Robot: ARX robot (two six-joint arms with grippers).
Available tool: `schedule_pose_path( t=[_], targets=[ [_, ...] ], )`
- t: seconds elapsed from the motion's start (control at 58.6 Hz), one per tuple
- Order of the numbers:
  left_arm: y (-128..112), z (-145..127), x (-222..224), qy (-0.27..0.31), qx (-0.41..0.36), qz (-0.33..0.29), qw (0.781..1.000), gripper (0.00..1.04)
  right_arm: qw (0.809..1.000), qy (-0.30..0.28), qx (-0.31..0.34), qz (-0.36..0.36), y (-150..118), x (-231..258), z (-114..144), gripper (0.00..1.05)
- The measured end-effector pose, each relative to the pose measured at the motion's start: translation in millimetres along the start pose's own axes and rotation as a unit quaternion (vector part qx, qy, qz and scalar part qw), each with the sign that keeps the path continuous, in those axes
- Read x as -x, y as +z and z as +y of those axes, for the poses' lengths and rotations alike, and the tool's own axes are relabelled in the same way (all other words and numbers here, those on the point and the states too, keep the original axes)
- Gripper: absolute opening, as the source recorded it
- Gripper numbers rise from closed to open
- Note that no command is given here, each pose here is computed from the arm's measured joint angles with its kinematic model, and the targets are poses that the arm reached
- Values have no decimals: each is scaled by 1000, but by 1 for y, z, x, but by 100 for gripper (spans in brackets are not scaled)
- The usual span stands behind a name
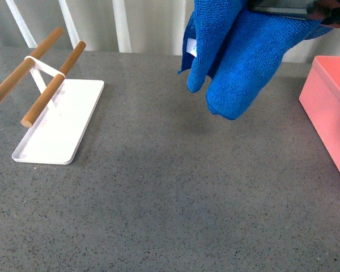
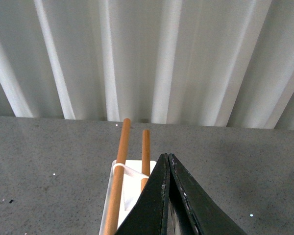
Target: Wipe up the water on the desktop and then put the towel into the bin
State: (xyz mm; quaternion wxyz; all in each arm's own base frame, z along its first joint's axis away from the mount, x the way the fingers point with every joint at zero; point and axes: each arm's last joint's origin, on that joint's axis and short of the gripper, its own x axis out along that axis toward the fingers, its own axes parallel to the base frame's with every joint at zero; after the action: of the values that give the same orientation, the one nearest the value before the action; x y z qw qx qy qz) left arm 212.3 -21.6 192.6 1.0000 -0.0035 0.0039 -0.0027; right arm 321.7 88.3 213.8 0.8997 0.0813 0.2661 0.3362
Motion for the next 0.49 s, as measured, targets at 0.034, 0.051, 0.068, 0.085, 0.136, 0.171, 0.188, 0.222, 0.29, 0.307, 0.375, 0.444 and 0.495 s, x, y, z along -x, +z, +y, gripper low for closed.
schedule_pose_path(
  t=[0.034,0.051,0.068,0.085,0.136,0.171,0.188,0.222,0.29,0.307,0.375,0.444,0.495],
  targets=[
    [-2,2,4,1,0,0,1000,4,1000,0,1,1,0,0,0,5],
    [-3,3,7,1,0,-1,1000,4,1000,1,2,1,0,0,1,5],
    [-3,3,8,2,0,-1,1000,4,1000,1,2,1,0,-1,1,5],
    [-4,4,11,2,0,-1,1000,4,1000,1,3,1,0,-1,1,5],
    [-7,7,19,2,0,0,1000,4,1000,1,4,2,0,-1,1,5],
    [-9,8,25,1,0,0,1000,4,1000,1,4,2,-1,-1,1,5],
    [-10,8,26,0,0,0,1000,4,1000,1,4,2,-1,-1,1,5],
    [-11,9,29,1,0,0,1000,4,1000,-1,4,3,-1,-1,0,5],
    [-13,15,35,-10,0,1,1000,4,1000,-3,3,4,-2,-2,-1,5],
    [-13,16,37,-8,0,1,1000,4,1000,-3,3,5,-2,-3,-1,5],
    [-16,20,43,2,0,1,1000,4,1000,-5,3,6,-3,-3,-1,5],
    [-18,21,50,4,0,1,1000,4,1000,-5,3,7,-3,-4,0,5],
    [-19,21,55,3,0,2,1000,4,1000,-4,4,8,-4,-5,0,5]
  ],
)
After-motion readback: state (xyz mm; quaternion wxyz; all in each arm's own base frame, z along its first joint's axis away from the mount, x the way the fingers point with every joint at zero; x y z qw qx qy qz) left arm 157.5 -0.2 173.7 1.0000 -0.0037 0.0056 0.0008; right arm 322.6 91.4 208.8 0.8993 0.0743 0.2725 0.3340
